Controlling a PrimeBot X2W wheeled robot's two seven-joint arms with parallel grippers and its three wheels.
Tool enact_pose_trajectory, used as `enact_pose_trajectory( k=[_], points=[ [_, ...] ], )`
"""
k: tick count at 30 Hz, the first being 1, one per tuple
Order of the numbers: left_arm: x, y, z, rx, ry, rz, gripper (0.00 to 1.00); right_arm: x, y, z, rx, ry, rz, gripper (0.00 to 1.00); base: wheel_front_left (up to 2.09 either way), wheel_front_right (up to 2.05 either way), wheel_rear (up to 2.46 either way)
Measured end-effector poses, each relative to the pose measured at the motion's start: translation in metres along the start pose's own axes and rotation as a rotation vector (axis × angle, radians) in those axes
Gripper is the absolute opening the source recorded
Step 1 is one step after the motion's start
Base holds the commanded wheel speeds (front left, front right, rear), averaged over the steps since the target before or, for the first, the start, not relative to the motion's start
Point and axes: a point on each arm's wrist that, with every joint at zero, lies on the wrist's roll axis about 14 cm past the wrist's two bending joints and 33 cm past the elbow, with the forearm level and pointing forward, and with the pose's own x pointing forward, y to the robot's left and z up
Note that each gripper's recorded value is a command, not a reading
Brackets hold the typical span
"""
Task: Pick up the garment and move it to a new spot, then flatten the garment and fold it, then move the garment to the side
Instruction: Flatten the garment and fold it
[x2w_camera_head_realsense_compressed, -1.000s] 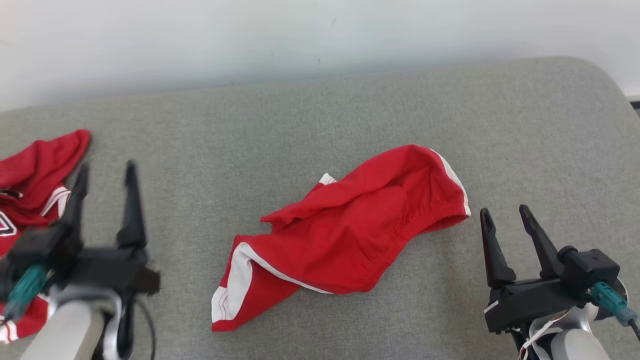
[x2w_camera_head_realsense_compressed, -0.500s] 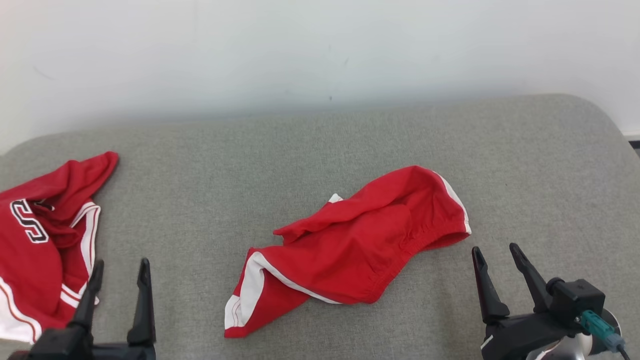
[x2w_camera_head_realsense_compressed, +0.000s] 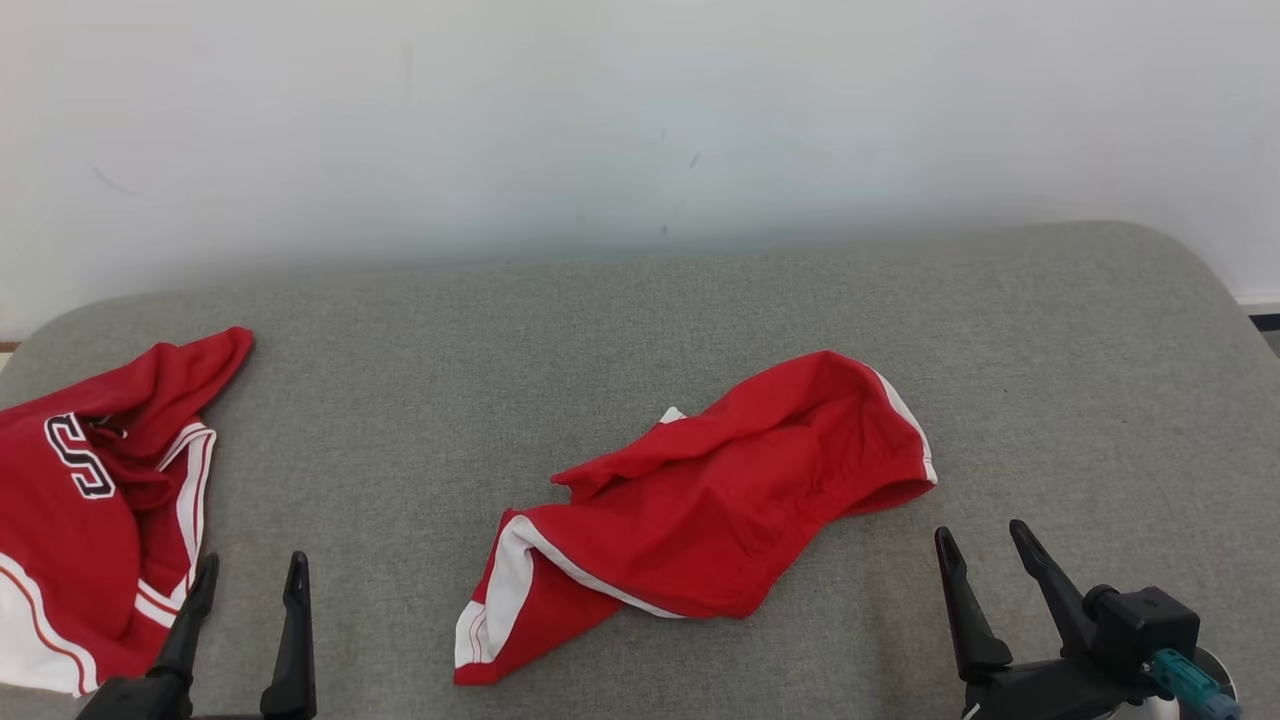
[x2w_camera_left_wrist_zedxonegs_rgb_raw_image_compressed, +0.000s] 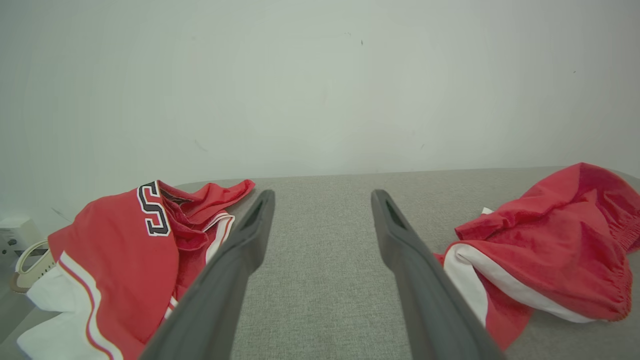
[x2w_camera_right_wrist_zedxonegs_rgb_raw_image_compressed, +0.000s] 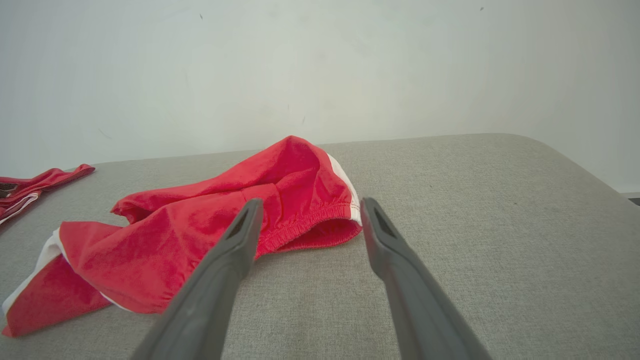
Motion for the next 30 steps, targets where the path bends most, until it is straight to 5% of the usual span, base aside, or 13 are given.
enact_pose_trajectory(
  k=[10,21,30],
  points=[
    [0.0,0.003,-0.003,-0.004,0.012,0.017,1.0,0.002,0.013,-0.007,0.0,0.027,0.044,1.0,0.0,0.0,0.0],
    [0.003,0.007,-0.018,-0.016,0.053,0.049,1.0,0.009,0.079,-0.062,-0.097,0.238,0.373,1.0,0.0,0.0,0.0],
    [0.011,0.01,-0.037,-0.034,0.089,0.072,1.0,0.023,0.086,-0.111,-0.234,0.38,0.533,1.0,0.0,0.0,0.0]
  ],
)
